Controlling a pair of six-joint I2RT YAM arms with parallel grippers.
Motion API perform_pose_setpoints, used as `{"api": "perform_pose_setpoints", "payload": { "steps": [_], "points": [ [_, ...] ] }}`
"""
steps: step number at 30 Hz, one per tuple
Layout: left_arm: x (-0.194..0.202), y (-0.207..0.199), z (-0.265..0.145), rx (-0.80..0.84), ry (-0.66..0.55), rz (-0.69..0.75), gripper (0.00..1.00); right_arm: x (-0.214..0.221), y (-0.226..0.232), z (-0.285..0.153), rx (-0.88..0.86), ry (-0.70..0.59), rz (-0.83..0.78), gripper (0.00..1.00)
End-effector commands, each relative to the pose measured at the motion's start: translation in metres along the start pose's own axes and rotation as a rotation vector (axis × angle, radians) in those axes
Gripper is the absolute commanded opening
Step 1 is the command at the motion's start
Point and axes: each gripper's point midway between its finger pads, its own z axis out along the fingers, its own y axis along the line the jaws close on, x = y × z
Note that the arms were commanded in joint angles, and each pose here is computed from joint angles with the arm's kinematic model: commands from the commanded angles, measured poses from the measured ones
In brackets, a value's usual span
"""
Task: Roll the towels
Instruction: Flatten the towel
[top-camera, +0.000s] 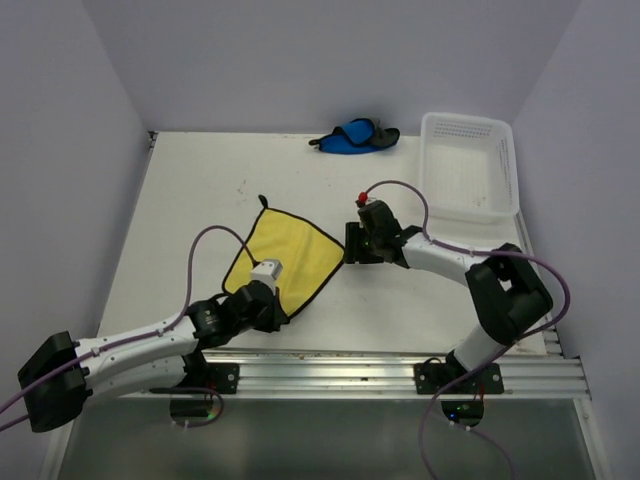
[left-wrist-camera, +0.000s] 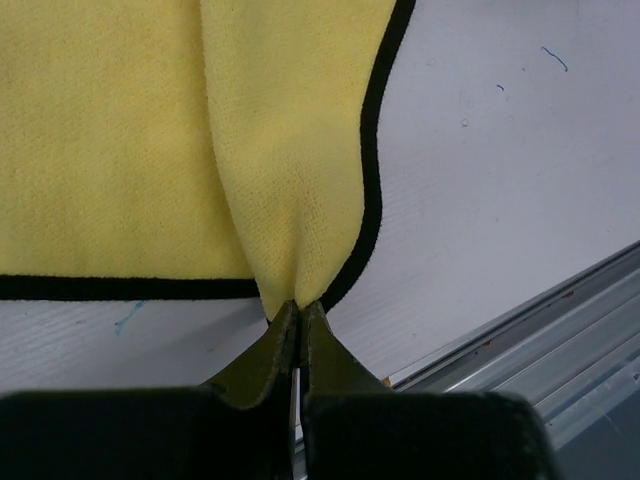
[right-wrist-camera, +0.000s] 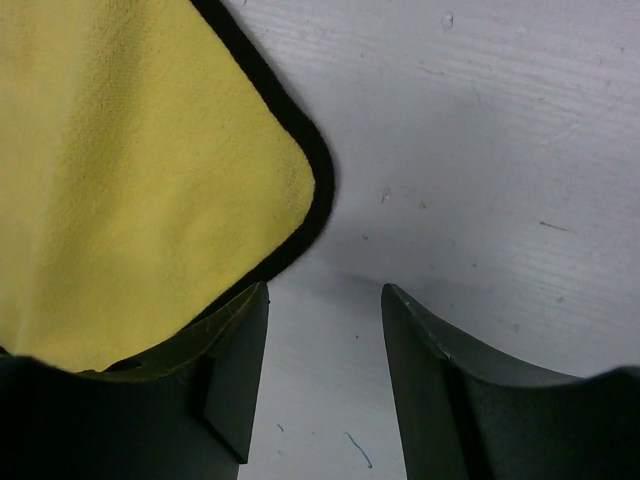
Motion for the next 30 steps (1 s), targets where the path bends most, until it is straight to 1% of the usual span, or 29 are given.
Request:
{"api": "perform_pose_setpoints", "payload": {
  "steps": [1, 6, 7, 10, 14, 17, 18, 21, 23, 24, 26, 28, 30],
  "points": [
    [-0.014, -0.011, 0.002, 0.032, -0.066, -0.004, 0.0, -0.024, 0.009, 0.011, 0.017, -0.054, -0.036, 0.54],
    [-0.011, -0.011, 0.003, 0.033, -0.056, 0.006, 0.0, -0.022, 0.011, 0.031, 0.058, -0.032, -0.06, 0.54],
    [-0.012, -0.012, 0.002, 0.038, -0.058, 0.007, 0.0, -0.019, 0.005, 0.037, 0.088, -0.024, -0.062, 0.54],
    [-0.011, -0.013, 0.001, 0.043, -0.058, 0.01, 0.0, -0.018, 0.004, 0.044, 0.103, -0.017, -0.069, 0.51],
    [-0.009, -0.013, 0.001, 0.041, -0.052, 0.013, 0.0, -0.011, -0.005, 0.053, 0.16, -0.001, -0.086, 0.5],
    [-0.01, -0.012, 0.001, 0.035, -0.059, 0.014, 0.0, -0.006, -0.002, 0.056, 0.17, 0.007, -0.11, 0.41],
    [-0.01, -0.011, 0.002, 0.029, -0.061, 0.017, 0.0, -0.004, -0.006, 0.053, 0.205, 0.007, -0.134, 0.35],
    [-0.013, -0.006, 0.003, 0.0, -0.076, 0.026, 0.0, 0.002, 0.0, 0.048, 0.246, 0.01, -0.201, 0.35],
    [-0.017, -0.007, 0.003, -0.006, -0.091, 0.032, 0.0, 0.009, 0.003, 0.047, 0.246, 0.026, -0.214, 0.31],
    [-0.018, -0.007, 0.003, -0.008, -0.095, 0.032, 0.0, 0.011, 0.003, 0.048, 0.25, 0.028, -0.213, 0.27],
    [-0.022, -0.007, 0.003, -0.015, -0.106, 0.033, 0.0, 0.017, 0.0, 0.048, 0.253, 0.038, -0.213, 0.15],
    [-0.025, -0.006, 0.002, -0.023, -0.116, 0.036, 0.0, 0.017, 0.001, 0.046, 0.247, 0.033, -0.201, 0.12],
    [-0.028, -0.002, 0.002, -0.043, -0.133, 0.053, 0.0, 0.021, 0.0, 0.044, 0.237, 0.035, -0.192, 0.06]
  ]
}}
